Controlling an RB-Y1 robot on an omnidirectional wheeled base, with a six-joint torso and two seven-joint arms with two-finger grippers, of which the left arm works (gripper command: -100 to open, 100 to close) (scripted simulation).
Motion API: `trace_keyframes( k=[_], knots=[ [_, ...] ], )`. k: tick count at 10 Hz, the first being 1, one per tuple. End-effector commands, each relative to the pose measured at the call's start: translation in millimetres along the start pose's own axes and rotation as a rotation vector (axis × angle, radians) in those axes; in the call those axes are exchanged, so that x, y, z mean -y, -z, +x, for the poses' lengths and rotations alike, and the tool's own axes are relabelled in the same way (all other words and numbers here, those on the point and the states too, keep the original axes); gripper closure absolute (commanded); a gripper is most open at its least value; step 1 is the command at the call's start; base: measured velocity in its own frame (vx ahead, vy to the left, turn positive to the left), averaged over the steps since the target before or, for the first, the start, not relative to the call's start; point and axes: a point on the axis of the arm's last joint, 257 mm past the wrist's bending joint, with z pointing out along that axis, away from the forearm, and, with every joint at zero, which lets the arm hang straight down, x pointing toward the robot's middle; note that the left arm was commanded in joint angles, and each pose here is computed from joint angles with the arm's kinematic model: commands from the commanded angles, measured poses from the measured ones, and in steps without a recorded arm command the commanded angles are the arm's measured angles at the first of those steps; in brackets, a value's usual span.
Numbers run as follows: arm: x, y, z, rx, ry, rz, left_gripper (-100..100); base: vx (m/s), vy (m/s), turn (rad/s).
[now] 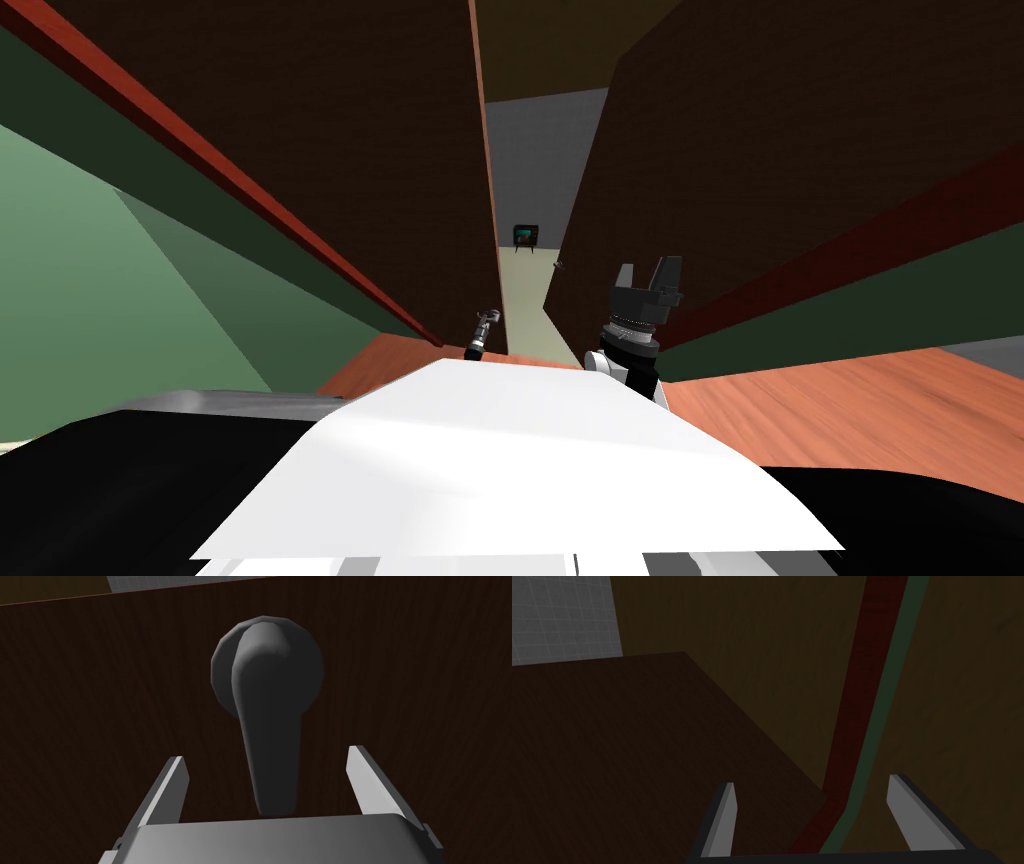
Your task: Push the door open
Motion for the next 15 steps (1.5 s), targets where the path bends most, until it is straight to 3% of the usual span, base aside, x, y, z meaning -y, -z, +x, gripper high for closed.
trace_keyframes(
  k=[1,2,3,8,15],
  knots=[
    [-0.4,-2.4,3.9,0.005,0.011,0.0,-100,0.213,-0.018,-0.018],
    [0.0,-1.8,2.2,0.003,0.007,0.0,-100,0.091,-0.001,-0.003],
    [0.0,-1.8,2.2,0.003,0.007,0.0,100,-0.011,-0.002,0.004],
    [0.0,-1.8,2.2,0.003,0.007,0.0,100,-0.01,0.001,-0.004],
    [1.6,-4.3,-39.2,0.07,-0.032,0.001,100,0.162,-0.045,0.046]
  ],
)
